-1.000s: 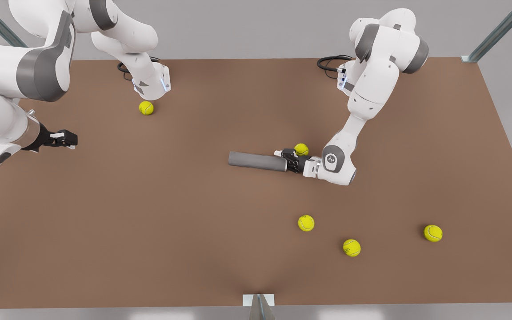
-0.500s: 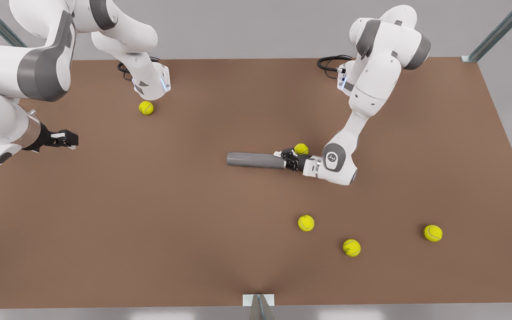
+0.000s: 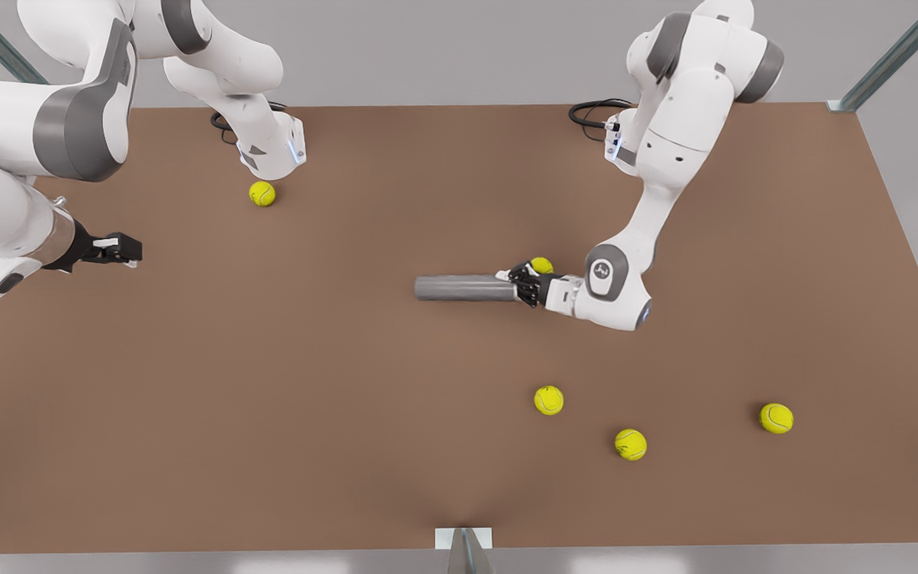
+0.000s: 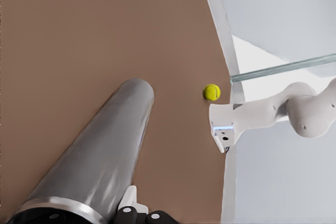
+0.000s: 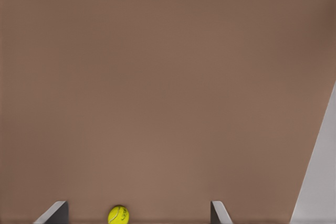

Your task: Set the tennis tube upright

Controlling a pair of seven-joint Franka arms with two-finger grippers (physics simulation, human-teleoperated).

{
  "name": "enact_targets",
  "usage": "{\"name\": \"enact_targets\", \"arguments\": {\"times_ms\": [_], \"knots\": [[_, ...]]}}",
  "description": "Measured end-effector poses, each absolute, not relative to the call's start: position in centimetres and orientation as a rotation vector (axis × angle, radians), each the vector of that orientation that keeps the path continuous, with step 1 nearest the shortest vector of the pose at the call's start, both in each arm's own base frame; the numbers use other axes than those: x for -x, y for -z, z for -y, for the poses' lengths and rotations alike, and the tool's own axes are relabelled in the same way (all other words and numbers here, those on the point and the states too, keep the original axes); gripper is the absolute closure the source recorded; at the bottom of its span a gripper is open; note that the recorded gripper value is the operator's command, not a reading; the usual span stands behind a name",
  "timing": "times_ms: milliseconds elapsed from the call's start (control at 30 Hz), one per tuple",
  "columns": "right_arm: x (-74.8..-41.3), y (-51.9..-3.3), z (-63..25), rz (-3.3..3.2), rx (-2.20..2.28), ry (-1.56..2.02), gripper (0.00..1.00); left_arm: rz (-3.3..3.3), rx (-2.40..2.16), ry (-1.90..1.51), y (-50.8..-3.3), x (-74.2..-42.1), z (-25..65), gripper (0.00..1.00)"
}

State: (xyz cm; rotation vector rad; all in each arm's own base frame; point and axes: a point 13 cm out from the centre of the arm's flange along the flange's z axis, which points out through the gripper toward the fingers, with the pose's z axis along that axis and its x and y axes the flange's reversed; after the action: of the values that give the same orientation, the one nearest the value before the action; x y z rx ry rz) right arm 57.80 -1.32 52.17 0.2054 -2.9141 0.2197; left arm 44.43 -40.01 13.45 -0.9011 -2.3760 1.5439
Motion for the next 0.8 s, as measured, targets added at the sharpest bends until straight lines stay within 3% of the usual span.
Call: {"name": "enact_targets", "arguments": {"times_ms": [367, 533, 800], "knots": [[-57.8, -52.2, 1.5, 2.914, -0.199, -0.218, 0.00, 2.489, 0.981, -1.379, -19.8, -47.0, 37.1, 0.79], [-58.1, -52.3, 1.5, 2.927, -0.198, -0.221, 0.00, 2.595, 1.013, -1.228, -22.3, -50.3, 33.4, 0.79], [-59.4, -49.9, 4.2, 2.939, -0.130, -0.098, 0.00, 2.685, 1.045, -1.002, -25.0, -52.7, 30.8, 0.79]]}}
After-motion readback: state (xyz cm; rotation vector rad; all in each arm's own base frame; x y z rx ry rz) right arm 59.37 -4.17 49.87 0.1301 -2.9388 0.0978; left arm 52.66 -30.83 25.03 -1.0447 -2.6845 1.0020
